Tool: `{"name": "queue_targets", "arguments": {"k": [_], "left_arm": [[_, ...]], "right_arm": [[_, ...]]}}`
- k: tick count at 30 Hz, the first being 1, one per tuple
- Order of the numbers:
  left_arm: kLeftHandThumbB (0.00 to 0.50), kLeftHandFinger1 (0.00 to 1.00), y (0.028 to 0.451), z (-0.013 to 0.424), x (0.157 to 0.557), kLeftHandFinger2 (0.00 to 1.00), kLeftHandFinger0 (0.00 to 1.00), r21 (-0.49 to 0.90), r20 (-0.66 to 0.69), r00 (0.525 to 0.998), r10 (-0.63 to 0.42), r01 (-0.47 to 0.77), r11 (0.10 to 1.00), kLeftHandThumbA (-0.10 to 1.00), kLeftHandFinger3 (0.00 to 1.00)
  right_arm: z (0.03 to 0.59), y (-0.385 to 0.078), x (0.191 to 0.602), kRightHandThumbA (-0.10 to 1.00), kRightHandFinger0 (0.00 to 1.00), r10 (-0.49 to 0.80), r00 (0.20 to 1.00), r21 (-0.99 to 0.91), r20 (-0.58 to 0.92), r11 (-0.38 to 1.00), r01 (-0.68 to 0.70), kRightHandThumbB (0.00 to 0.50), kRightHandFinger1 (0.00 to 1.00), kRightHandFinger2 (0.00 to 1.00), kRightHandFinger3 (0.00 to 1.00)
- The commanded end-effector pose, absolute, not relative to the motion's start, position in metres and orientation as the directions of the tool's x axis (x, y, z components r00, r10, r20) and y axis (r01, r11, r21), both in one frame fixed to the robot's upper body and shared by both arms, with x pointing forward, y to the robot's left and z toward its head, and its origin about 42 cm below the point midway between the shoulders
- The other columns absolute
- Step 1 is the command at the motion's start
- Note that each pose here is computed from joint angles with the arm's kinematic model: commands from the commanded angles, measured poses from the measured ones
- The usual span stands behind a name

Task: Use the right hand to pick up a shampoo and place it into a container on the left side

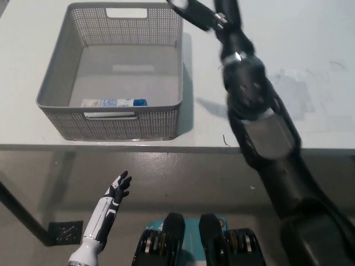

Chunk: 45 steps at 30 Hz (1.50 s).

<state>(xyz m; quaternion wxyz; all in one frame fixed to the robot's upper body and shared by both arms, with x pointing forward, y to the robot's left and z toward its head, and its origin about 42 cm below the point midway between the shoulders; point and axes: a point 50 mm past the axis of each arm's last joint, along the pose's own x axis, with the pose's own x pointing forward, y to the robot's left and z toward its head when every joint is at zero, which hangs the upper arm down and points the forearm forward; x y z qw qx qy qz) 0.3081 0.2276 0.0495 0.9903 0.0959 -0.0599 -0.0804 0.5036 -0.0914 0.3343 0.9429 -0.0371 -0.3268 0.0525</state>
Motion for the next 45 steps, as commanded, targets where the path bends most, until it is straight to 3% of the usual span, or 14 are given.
{"name": "queue_targets", "arguments": {"k": [1,3,8,10,11,12,17,22,25,39,45], "left_arm": [[0.265,1.0,0.234,0.063,0.314,1.0,1.0,0.225,0.169,0.968,-0.185,0.145,0.964,1.0,1.0],[0.26,1.0,0.233,0.063,0.315,1.0,1.0,0.222,0.17,0.968,-0.185,0.145,0.964,1.0,1.0],[0.258,1.0,0.234,0.061,0.314,1.0,1.0,0.23,0.167,0.968,-0.188,0.148,0.962,1.0,1.0],[0.255,1.0,0.234,0.06,0.313,1.0,1.0,0.23,0.163,0.968,-0.191,0.151,0.961,1.0,1.0],[0.255,1.0,0.234,0.06,0.313,1.0,1.0,0.227,0.163,0.968,-0.191,0.152,0.962,1.0,1.0],[0.253,1.0,0.233,0.06,0.313,1.0,1.0,0.221,0.162,0.968,-0.191,0.153,0.963,1.0,1.0],[0.259,1.0,0.235,0.061,0.314,1.0,1.0,0.229,0.165,0.969,-0.183,0.143,0.963,1.0,1.0],[0.243,1.0,0.237,0.061,0.316,1.0,1.0,0.223,0.168,0.97,-0.177,0.138,0.965,1.0,1.0],[0.253,1.0,0.238,0.06,0.314,1.0,1.0,0.225,0.164,0.971,-0.172,0.133,0.965,1.0,1.0],[0.245,1.0,0.238,0.059,0.316,1.0,1.0,0.219,0.165,0.971,-0.171,0.133,0.967,1.0,1.0],[0.225,1.0,0.239,0.056,0.312,1.0,1.0,0.232,0.166,0.971,-0.172,0.131,0.964,1.0,1.0]], "right_arm": [[0.334,-0.195,0.413,0.92,1.0,0.083,0.684,-0.046,0.725,0.996,-0.072,0.324,1.0,1.0,1.0],[0.317,-0.2,0.408,0.93,1.0,0.092,0.705,-0.066,0.703,0.996,-0.065,0.314,1.0,1.0,1.0],[0.228,-0.22,0.386,0.96,1.0,0.084,0.846,-0.115,0.526,0.993,-0.027,0.29,1.0,1.0,1.0],[0.203,-0.223,0.377,0.94,1.0,0.085,0.884,-0.094,0.46,0.994,-0.047,0.299,1.0,1.0,1.0],[0.195,-0.224,0.374,0.85,1.0,0.089,0.894,-0.089,0.439,0.994,-0.055,0.277,1.0,1.0,1.0],[0.175,-0.226,0.366,0.92,1.0,0.093,0.918,-0.07,0.387,0.995,-0.071,0.315,1.0,1.0,1.0],[0.147,-0.225,0.346,0.9,1.0,0.118,0.941,-0.064,0.318,0.993,-0.103,0.297,1.0,1.0,1.0],[0.117,-0.22,0.327,0.92,1.0,0.124,0.964,-0.033,0.236,0.992,-0.119,0.333,1.0,1.0,1.0],[0.106,-0.218,0.32,0.94,1.0,0.139,0.967,-0.026,0.211,0.99,-0.137,0.328,1.0,1.0,1.0],[0.08,-0.217,0.312,0.89,1.0,0.177,0.975,0.033,0.131,0.983,-0.183,0.28,1.0,1.0,1.0],[0.077,-0.216,0.309,0.89,1.0,0.175,0.978,0.058,0.114,0.982,-0.182,0.29,1.0,1.0,1.0]]}}
